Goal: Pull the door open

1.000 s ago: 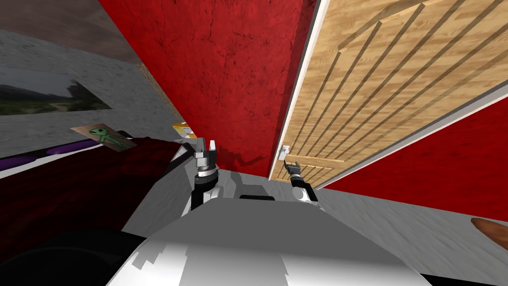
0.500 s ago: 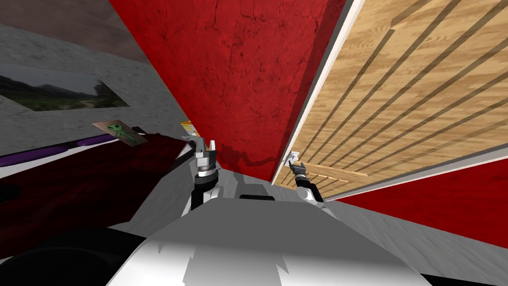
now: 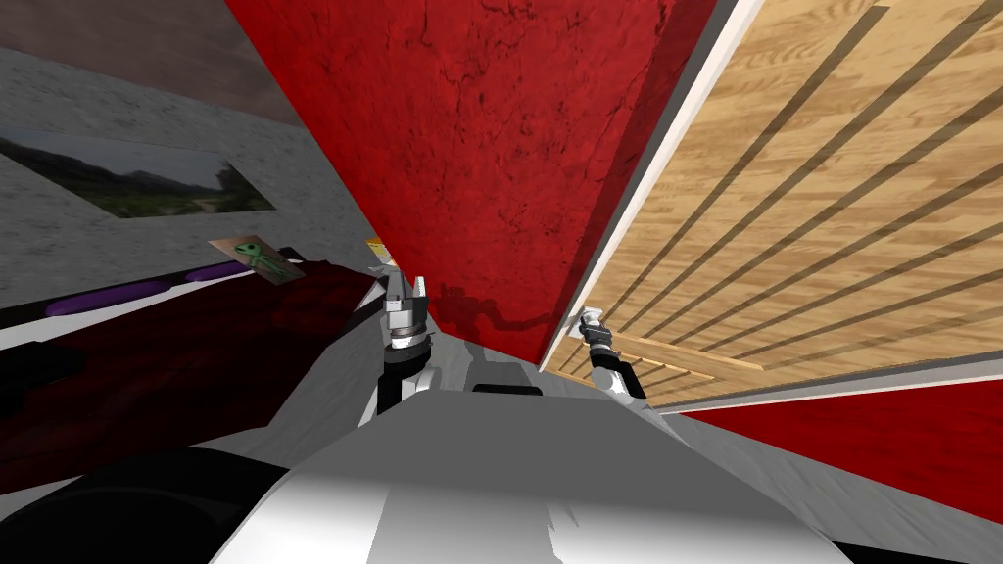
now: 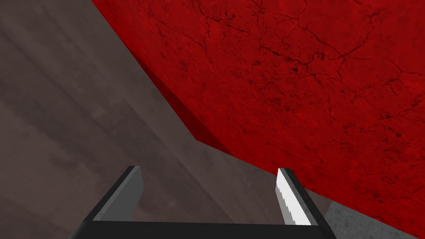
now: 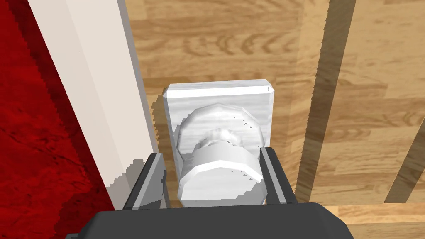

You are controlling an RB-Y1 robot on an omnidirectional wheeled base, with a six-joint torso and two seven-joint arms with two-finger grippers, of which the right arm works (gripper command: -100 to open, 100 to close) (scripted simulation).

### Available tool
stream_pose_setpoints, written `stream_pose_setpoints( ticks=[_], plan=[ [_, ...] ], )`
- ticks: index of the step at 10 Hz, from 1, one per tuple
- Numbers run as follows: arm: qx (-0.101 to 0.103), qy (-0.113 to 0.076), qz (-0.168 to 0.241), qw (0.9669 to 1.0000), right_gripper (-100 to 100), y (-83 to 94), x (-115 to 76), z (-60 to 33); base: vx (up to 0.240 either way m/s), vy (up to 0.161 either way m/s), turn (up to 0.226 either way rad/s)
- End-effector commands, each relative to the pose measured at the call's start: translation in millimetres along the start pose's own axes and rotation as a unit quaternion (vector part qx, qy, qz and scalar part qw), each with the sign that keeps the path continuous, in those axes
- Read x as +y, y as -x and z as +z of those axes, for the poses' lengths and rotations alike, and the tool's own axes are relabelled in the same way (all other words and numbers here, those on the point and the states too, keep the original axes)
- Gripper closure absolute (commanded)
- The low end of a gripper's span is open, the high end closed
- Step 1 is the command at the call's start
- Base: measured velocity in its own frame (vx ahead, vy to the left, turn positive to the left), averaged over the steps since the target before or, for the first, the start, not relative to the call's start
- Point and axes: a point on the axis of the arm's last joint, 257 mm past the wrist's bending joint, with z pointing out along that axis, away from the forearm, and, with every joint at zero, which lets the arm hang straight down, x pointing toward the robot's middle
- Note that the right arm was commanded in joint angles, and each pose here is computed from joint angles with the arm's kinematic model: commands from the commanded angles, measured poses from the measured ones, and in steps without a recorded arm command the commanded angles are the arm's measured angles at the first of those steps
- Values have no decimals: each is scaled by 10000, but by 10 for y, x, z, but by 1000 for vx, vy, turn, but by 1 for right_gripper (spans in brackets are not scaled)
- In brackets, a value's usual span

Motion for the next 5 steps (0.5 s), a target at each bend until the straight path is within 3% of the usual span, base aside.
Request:
stream_pose_setpoints(
  ticks=[1, 5],
  plan=[
    [-13, -19, 7, 10000, 100, 13, -25, -7, -28, -7, -31],
    [-13, -19, 7, 10000, 100, 13, -25, -7, -11, 1, 6]
  ],
)
